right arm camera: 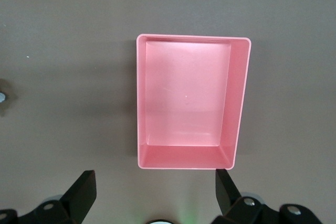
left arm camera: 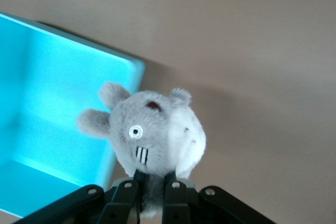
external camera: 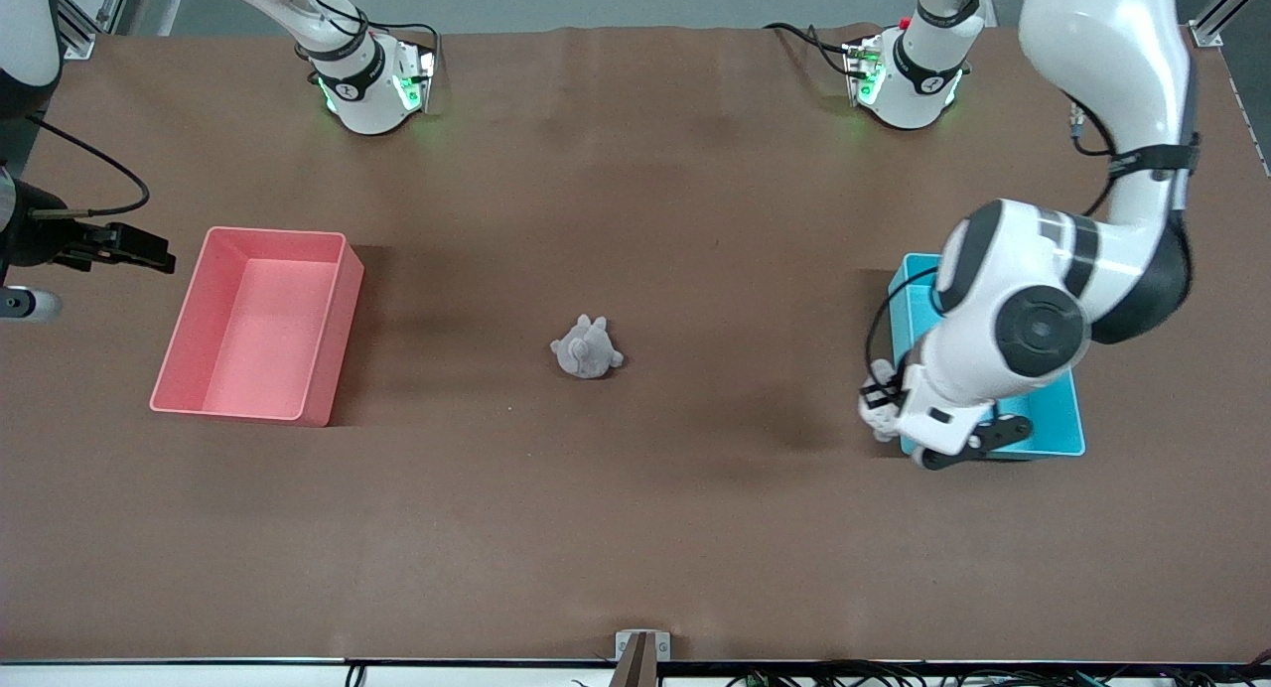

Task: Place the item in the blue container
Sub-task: 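Carry the plush with the left gripper into the blue box, then release the plush and move the left gripper to the other plush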

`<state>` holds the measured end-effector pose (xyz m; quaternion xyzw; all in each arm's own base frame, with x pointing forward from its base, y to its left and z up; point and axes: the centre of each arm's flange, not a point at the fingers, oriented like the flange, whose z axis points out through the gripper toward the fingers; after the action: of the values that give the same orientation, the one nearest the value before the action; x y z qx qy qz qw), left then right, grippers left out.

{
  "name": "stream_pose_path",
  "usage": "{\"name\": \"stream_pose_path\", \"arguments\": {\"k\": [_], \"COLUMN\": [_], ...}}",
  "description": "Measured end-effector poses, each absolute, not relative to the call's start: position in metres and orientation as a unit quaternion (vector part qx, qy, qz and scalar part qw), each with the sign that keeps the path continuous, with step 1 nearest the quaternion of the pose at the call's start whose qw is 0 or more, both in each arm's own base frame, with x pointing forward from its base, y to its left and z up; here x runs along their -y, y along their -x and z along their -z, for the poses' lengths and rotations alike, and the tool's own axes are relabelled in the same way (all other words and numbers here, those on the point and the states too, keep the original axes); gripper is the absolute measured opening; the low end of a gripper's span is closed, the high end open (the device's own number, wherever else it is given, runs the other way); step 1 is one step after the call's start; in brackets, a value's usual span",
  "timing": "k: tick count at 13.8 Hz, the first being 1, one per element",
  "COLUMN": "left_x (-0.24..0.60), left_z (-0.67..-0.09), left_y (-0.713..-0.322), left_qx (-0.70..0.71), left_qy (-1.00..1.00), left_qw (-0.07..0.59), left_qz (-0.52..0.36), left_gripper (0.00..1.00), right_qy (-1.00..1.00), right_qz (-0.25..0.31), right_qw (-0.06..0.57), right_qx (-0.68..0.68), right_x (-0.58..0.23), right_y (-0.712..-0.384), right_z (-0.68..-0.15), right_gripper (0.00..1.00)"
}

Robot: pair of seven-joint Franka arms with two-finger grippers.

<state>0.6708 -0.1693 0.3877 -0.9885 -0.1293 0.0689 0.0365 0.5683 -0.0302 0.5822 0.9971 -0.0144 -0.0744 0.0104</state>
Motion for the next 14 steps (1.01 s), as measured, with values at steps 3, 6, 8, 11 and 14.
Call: {"name": "stream_pose_path", "arguments": {"k": [3, 6, 8, 11, 14], "left_x": [0.109, 0.068, 0.061, 0.081, 0.140], "left_z": [-0.359, -0.333, -0.323, -0.325, -0.348], "left_y": [-0.670, -0.662, -0.657, -0.655, -0.646], "left_qx": [0.096, 0.071, 0.070, 0.059, 0.076], "left_qy": [0.989, 0.985, 0.983, 0.984, 0.987], "left_qw": [0.044, 0.090, 0.098, 0.095, 0.080], "left_qz": [-0.106, -0.130, -0.140, -0.137, -0.117], "left_gripper": [0.11, 0.12, 0.18, 0.48, 0.79], "right_qy": [-0.998, -0.999, -0.999, -1.000, -1.000], "right_qz": [0.061, 0.047, 0.040, 0.021, 0.007], "right_qw": [0.010, 0.009, 0.009, 0.008, 0.002], "right_qx": [0.011, 0.010, 0.010, 0.009, 0.008], "right_x": [0.027, 0.026, 0.027, 0.026, 0.025], "right_y": [-0.558, -0.551, -0.546, -0.545, -0.545], "right_z": [-0.596, -0.610, -0.617, -0.627, -0.625], "right_gripper": [1.00, 1.00, 1.00, 1.00, 1.00]}}
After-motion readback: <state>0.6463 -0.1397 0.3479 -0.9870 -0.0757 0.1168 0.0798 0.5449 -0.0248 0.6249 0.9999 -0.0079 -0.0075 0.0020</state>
